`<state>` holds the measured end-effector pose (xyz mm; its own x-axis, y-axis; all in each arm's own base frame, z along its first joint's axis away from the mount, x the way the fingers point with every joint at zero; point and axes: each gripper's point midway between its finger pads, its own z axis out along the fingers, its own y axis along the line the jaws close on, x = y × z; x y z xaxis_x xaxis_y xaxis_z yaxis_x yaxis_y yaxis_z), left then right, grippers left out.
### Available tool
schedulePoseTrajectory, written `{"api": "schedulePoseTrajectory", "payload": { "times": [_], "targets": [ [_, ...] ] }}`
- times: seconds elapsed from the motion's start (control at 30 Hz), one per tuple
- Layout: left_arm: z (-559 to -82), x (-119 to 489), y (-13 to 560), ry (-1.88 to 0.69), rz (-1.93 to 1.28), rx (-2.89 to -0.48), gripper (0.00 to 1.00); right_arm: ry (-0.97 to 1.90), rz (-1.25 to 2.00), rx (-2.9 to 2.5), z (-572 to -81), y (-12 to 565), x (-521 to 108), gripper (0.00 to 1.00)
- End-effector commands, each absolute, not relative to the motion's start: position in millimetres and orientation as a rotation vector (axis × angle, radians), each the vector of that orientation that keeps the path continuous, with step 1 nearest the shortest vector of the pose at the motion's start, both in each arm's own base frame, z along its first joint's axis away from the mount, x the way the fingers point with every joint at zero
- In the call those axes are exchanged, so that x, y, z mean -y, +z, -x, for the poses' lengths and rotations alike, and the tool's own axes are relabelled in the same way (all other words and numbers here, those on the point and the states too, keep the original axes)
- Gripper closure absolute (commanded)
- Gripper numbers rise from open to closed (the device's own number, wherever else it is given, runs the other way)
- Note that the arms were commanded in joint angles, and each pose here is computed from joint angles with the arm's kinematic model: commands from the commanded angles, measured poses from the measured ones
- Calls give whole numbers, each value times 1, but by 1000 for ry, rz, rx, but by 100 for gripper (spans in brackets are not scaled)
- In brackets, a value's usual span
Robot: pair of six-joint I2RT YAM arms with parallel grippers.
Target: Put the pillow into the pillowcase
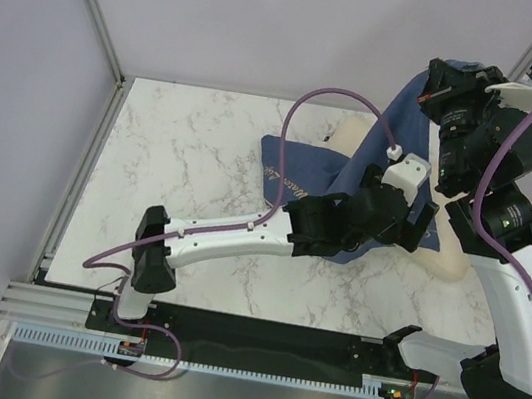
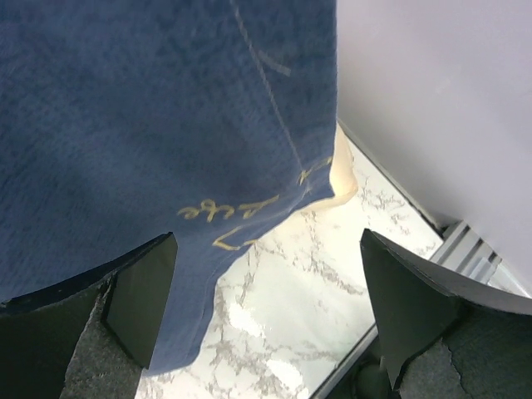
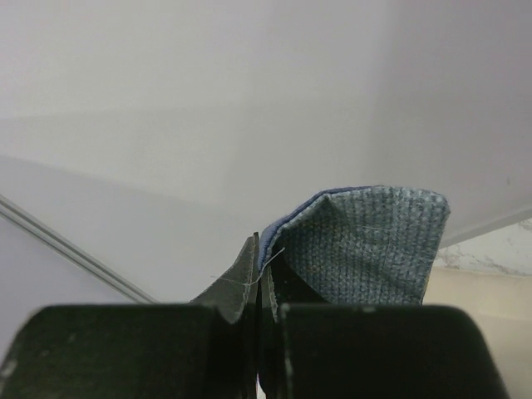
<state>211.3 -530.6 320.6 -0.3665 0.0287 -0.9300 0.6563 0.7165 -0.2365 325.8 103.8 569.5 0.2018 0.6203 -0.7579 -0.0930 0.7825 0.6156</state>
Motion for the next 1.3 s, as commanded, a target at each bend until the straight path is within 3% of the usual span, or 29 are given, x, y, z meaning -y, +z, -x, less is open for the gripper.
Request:
{"api": "schedulePoseTrajectory", "payload": {
  "times": [0.0, 0.4, 0.43, 0.57, 0.67, 0.77, 0.9, 1.13, 1.27],
  "targets": [
    [-227, 546, 324, -691, -470, -1810, 0, 537, -529, -1229, -316, 588, -93, 100],
    [-277, 545, 320, -427, -336, -1735, 1, 542, -541, -1211, -306, 594, -85, 100],
    [-284, 539, 318, -381, -313, -1730, 7, 542, -541, -1210, -305, 595, -85, 100],
    [-313, 514, 304, -239, -296, -1737, 55, 542, -545, -1202, -301, 597, -82, 100],
    [-330, 491, 291, -209, -262, -1776, 81, 538, -552, -1197, -298, 596, -78, 100],
    [-336, 468, 301, -237, -238, -1791, 97, 538, -559, -1198, -297, 595, -77, 100],
    [-331, 453, 310, -237, -257, -1792, 98, 541, -550, -1206, -301, 593, -81, 100],
    [-326, 393, 285, -198, -267, -1863, 85, 521, -538, -1213, -303, 592, -81, 100],
    [-336, 339, 291, -388, -133, -1905, 80, 510, -539, -1215, -301, 591, -79, 100]
  ]
}}
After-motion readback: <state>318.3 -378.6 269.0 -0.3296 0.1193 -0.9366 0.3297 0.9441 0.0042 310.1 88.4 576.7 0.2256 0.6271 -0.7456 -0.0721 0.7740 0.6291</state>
